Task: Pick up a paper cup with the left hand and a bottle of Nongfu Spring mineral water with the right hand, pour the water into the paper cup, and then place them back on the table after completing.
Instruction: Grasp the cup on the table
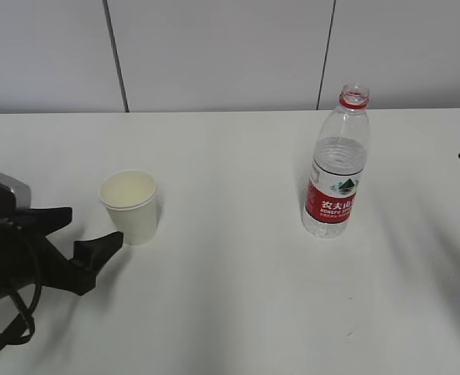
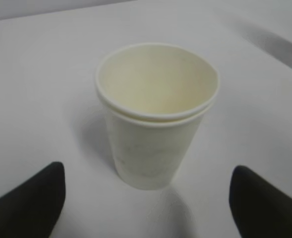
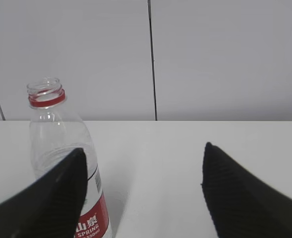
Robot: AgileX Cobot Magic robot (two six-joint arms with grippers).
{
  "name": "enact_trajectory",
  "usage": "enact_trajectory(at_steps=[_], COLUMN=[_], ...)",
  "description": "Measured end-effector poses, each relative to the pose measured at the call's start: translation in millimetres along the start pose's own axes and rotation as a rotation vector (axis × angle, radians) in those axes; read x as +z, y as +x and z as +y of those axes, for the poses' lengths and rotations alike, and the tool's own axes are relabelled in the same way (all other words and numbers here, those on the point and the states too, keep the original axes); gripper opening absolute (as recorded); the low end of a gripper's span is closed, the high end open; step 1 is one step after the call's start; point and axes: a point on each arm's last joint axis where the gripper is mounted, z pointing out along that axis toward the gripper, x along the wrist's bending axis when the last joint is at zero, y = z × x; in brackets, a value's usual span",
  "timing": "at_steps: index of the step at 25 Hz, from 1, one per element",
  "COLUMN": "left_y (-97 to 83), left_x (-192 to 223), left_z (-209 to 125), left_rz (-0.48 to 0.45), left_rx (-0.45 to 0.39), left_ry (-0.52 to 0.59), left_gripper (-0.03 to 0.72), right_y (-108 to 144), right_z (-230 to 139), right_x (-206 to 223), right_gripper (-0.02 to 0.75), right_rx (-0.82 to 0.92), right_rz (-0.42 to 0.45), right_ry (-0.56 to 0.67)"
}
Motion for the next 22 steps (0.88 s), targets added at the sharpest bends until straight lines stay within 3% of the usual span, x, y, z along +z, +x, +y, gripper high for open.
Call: enact_trajectory(at_steps=[13, 22], left_y=[-3.7, 5.9], left_x=[64, 88], left_z=[-10, -12], left_rz=[-0.018, 0.012], left_rx=[0.000, -0.008], left_ry=[-0.007, -0.033], left_gripper=[0.613, 0.593], right_y=[0, 0], right_z=[4, 4], right_x=[0, 0], right_gripper=[0.534, 0.534], right_rx=[0.000, 0.000], right_rz=[0.001, 0.001], right_ry=[-0.046, -0.043])
